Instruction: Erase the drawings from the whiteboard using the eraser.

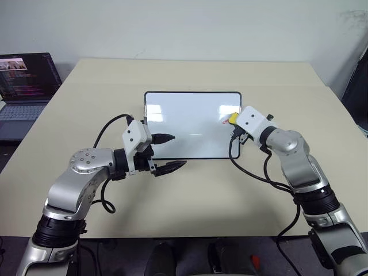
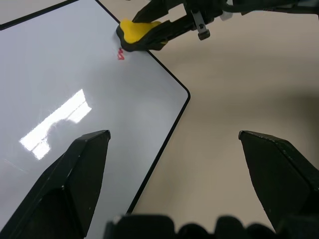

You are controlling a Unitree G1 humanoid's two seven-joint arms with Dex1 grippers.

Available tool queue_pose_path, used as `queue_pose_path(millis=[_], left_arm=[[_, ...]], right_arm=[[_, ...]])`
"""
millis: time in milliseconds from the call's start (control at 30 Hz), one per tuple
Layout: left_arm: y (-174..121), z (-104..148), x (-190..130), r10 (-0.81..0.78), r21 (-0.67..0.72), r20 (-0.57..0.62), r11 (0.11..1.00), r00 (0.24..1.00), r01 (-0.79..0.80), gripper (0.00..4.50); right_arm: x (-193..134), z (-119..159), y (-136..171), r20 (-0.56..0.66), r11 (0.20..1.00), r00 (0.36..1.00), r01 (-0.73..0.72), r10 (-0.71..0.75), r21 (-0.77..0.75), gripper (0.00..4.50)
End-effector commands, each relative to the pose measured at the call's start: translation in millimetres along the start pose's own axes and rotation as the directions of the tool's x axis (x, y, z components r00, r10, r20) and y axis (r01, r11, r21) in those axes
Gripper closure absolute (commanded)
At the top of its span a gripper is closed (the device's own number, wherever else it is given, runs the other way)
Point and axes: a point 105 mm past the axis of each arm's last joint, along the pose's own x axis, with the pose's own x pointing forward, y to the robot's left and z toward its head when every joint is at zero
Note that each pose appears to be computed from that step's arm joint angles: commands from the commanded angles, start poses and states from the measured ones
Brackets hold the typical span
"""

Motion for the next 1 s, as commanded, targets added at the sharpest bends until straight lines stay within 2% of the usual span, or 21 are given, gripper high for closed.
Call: queue_pose_path(millis=[33, 100, 200, 267, 400, 567, 633, 833, 1000], left_arm=[[-3, 8, 2, -0.011, 0.032, 0.030, 0.999, 1.000, 0.010, 0.00], [-3, 7, 2, -0.009, 0.030, 0.029, 0.999, 1.000, 0.009, 0.00], [-4, 5, 1, -0.013, 0.027, 0.027, 1.000, 1.000, 0.012, 0.00], [-4, 5, 1, -0.014, 0.026, 0.027, 1.000, 1.000, 0.013, 0.00], [-5, 4, 2, -0.017, 0.023, 0.028, 1.000, 0.999, 0.016, 0.00], [-6, 3, 1, -0.019, 0.019, 0.027, 1.000, 0.999, 0.018, 0.00], [-6, 3, 2, -0.019, 0.019, 0.028, 1.000, 0.999, 0.019, 0.00], [-7, 2, 2, -0.019, 0.015, 0.028, 1.000, 0.999, 0.019, 0.00], [-7, 1, 2, -0.017, 0.013, 0.030, 1.000, 0.999, 0.017, 0.00]], right_arm=[[1, -5, 22, -0.029, 0.995, 0.995, -0.095, 0.094, -0.022, 3.54], [1, -6, 21, -0.034, 0.996, 0.996, -0.085, 0.084, -0.036, 3.54], [4, 0, -5, -0.016, 0.997, 0.999, 0.048, -0.049, -0.060, 3.54], [4, 2, -12, -0.011, 0.995, 0.997, 0.077, -0.078, -0.067, 3.54], [5, -4, -5, -0.033, 0.997, 0.999, 0.030, -0.032, -0.067, 3.54], [0, -11, 29, -0.063, 0.987, 0.987, -0.149, 0.146, -0.052, 3.54], [0, -11, 31, -0.062, 0.987, 0.987, -0.150, 0.147, -0.058, 3.54], [6, 3, -10, -0.007, 0.995, 0.998, 0.061, -0.062, -0.080, 3.54], [9, 9, -19, 0.015, 0.991, 0.995, 0.100, -0.099, -0.085, 3.54]])
